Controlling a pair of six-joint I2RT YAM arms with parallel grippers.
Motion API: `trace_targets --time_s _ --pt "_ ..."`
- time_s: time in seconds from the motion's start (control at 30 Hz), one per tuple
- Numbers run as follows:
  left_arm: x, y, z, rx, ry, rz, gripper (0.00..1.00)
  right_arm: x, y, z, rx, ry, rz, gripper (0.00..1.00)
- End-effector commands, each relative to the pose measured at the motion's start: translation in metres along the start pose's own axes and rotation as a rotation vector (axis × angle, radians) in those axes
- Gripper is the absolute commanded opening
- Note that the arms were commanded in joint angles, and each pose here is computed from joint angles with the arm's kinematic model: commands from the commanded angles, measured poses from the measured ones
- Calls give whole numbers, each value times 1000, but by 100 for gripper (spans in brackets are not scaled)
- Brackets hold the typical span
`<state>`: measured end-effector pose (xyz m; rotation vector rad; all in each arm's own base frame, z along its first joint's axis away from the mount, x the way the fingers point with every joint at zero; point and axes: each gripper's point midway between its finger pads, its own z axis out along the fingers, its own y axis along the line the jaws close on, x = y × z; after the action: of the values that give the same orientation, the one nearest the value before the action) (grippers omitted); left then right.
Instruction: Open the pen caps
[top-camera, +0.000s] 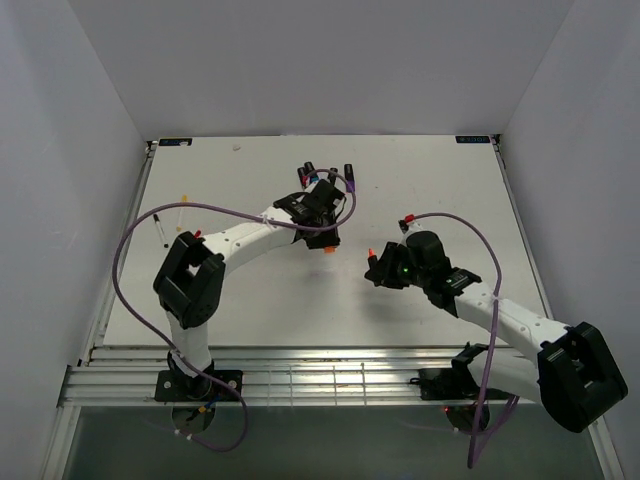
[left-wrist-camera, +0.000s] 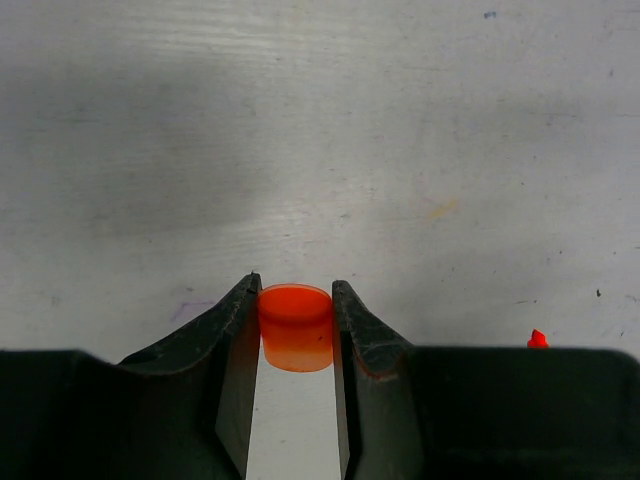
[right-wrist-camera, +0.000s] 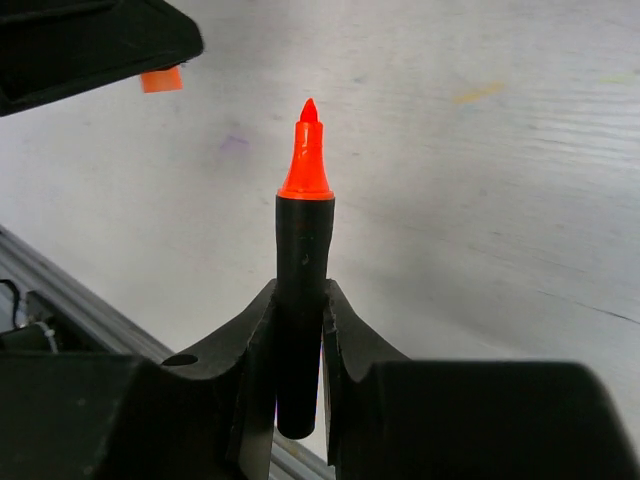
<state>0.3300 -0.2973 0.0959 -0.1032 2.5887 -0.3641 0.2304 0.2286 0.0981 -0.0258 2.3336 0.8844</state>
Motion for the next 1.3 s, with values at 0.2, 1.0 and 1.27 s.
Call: trace_targets --time_s 0.2,1.0,1.27 --pt "-33 -92 18 145 -26 61 0 15 -67 -8 157 47 -34 8" --pt "-4 -150 102 222 85 51 0 -12 -104 18 285 21 -83 8" --pt "4 -153 108 244 121 57 4 -14 -109 27 291 41 -80 12"
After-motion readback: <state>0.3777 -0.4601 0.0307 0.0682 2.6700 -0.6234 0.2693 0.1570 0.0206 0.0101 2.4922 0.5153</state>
